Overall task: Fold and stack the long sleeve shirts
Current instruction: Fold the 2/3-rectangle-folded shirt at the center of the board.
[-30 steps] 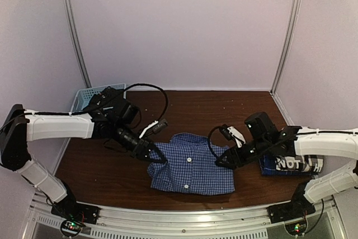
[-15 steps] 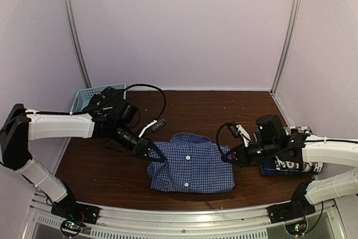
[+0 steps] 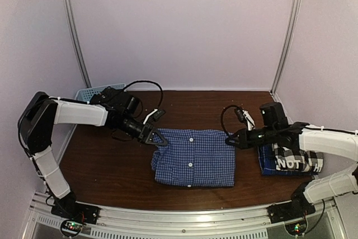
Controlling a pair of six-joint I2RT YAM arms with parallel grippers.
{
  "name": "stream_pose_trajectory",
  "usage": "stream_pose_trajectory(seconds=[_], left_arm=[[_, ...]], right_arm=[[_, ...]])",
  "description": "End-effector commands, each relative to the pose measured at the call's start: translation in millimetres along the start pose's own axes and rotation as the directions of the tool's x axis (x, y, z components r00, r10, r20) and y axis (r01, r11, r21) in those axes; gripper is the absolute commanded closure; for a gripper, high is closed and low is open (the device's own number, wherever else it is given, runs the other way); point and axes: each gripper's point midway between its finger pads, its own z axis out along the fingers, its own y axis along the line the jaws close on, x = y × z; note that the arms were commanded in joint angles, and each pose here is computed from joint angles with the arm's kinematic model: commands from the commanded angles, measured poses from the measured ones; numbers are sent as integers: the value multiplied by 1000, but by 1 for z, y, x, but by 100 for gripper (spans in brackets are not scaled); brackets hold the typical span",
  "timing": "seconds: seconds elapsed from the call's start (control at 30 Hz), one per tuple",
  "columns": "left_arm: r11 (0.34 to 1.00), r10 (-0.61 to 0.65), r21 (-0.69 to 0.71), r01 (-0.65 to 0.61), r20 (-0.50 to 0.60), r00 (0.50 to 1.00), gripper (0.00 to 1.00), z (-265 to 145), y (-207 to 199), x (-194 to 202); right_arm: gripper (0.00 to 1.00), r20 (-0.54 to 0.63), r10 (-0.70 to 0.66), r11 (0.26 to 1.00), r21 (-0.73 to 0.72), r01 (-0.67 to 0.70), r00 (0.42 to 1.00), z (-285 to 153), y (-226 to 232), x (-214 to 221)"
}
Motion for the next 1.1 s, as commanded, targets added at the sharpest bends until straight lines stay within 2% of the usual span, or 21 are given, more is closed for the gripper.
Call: stream_pose_trajectory(seconds=[0.0,0.33,0.47,0.57,0.67,0.93,1.07], left_arm=[[1000,3,16,-4,68,998,100,-9,14,-41],[987,-134,-81,136,30,991,91,15,93,-50],[971,-171,-163,178,54,984,81,12,117,-49],[955,-182,-224,195,76,980,69,6,130,-49],[934,-191,-290,207,83,978,64,1,143,-45],[853,-177,-477,213,119,977,60,-19,164,-40],[785,-135,-587,196,147,980,59,-39,169,-43]], right_arm=[[100,1,36,998,46,-36,999,10,-26,-18],[99,-84,85,990,121,-75,993,61,-88,-16],[90,-92,91,984,160,-76,992,77,-107,-14],[82,-82,89,978,198,-72,993,82,-118,-15],[75,-62,77,968,245,-60,995,78,-125,-18],[71,-23,34,921,388,-23,999,47,-137,-20],[55,14,7,910,415,-12,1000,29,-132,-22]])
